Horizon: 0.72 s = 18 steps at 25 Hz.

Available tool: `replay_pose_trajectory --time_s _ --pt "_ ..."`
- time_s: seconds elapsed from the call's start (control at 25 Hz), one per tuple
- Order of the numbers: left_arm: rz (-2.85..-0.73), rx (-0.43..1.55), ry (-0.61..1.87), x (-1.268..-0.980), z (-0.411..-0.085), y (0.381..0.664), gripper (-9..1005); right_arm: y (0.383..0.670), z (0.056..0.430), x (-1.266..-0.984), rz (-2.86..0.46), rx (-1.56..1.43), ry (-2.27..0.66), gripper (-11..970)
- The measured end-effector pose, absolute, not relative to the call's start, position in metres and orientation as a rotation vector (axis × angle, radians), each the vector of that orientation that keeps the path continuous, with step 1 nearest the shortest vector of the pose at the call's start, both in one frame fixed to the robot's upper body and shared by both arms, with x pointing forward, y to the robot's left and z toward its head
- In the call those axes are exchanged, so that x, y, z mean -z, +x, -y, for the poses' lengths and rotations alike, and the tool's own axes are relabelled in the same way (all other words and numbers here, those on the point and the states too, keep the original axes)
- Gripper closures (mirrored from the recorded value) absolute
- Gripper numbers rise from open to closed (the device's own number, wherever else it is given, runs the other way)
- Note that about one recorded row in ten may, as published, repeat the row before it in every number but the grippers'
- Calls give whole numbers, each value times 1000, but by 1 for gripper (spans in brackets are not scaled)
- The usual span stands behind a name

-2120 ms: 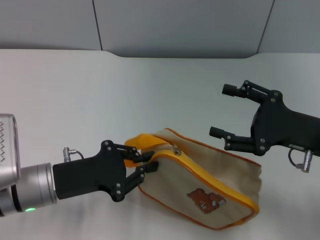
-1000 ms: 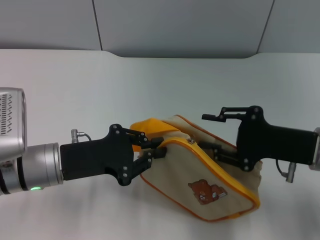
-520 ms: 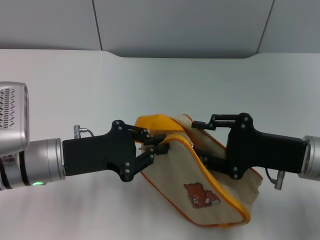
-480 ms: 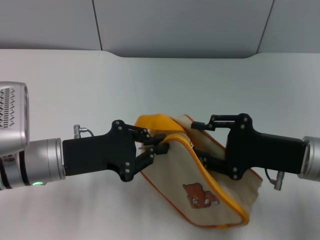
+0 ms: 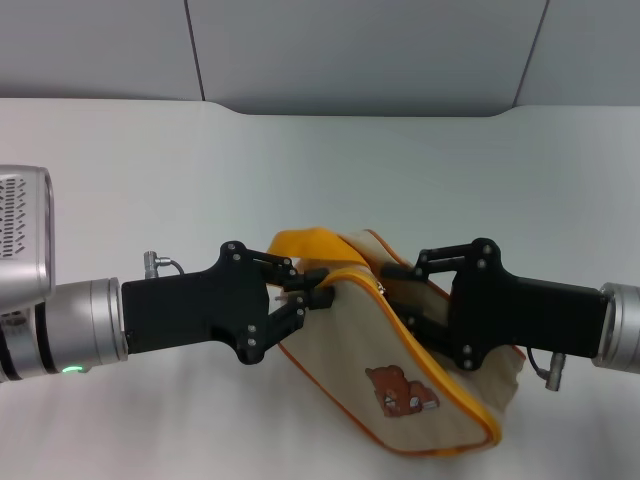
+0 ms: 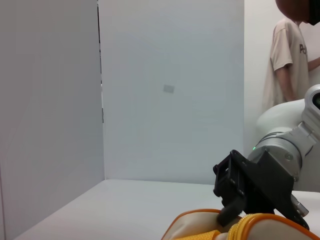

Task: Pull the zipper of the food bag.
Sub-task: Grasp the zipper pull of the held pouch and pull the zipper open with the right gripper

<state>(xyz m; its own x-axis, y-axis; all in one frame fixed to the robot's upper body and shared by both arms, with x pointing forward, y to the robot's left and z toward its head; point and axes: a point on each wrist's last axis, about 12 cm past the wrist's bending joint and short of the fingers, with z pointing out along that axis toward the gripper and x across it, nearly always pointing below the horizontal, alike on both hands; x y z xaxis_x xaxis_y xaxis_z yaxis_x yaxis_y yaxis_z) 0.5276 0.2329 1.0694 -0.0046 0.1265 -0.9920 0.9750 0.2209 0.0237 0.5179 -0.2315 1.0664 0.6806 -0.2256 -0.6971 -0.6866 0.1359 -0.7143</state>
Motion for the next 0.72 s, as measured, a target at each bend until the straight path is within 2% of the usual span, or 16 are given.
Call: replay_pose_trajectory --time_s 0.32,0.72 --pt "-1379 984 1136 -1070 -232 526 885 518 226 -1061 -849 -408 -1425 851" --pt "-1385 980 1122 -1067 -235 523 886 522 223 -1060 -873 -413 -1422 958"
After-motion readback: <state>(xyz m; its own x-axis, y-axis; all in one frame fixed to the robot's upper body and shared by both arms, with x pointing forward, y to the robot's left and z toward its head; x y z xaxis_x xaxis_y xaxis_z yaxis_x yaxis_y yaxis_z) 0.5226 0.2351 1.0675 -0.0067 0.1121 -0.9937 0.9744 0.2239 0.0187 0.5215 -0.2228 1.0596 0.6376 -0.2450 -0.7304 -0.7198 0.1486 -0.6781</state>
